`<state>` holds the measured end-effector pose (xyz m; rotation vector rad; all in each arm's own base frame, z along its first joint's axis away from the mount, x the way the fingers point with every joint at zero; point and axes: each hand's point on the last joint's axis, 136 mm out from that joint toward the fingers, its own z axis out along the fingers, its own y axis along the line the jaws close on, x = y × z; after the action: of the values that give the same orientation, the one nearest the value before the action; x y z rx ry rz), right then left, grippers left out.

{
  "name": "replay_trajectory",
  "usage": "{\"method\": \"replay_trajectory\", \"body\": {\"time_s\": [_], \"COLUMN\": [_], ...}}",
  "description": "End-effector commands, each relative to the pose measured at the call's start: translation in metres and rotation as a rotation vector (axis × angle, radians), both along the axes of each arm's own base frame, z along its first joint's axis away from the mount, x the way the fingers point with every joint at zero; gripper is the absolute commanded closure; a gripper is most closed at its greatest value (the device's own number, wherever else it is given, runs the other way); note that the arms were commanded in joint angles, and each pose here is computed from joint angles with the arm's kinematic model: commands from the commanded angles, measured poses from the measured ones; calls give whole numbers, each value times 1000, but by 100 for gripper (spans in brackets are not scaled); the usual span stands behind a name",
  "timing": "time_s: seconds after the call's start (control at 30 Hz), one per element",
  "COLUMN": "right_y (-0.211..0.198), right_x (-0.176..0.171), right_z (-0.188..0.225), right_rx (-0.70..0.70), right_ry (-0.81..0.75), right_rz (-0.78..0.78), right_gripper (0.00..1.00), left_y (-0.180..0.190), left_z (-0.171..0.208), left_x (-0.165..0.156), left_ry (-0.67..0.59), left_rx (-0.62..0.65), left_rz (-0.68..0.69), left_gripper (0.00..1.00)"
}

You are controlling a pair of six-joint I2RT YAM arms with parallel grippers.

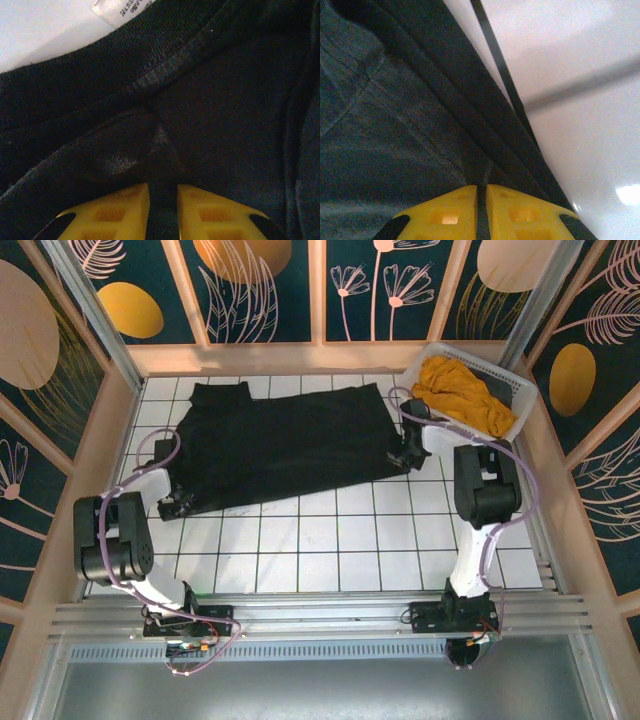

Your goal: Fold and stack the t-shirts

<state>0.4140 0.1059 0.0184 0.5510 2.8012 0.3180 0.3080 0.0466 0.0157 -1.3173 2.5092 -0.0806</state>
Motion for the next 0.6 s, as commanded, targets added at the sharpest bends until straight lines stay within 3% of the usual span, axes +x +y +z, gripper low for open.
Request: {"method": "replay_trajectory", "body": {"time_s": [0.0, 0.13, 0.23, 0.4, 0.57], "right_y": [-25, -35, -35, 9, 81], "right_x": [-89, -138, -153, -115, -88], "right_z": [-26, -18, -8, 53, 98], "right_rx": [-109, -129, -116, 22, 259], "right_ry": [235, 263, 236, -22, -164], "right_rz": [-48, -86, -98, 31, 256], "right_gripper": [84, 84, 84, 69, 57], "left_y": [13, 20, 22, 5, -48], "left_z": [-6, -1, 8, 50, 62], "left_x": [-49, -77, -78, -43, -35], "left_ry": [108, 128, 102, -42, -78], "left_rx": [79, 124, 135, 30, -187], "left_rz": [19, 38, 46, 23, 14], "left_gripper": [77, 77, 73, 63, 52]}}
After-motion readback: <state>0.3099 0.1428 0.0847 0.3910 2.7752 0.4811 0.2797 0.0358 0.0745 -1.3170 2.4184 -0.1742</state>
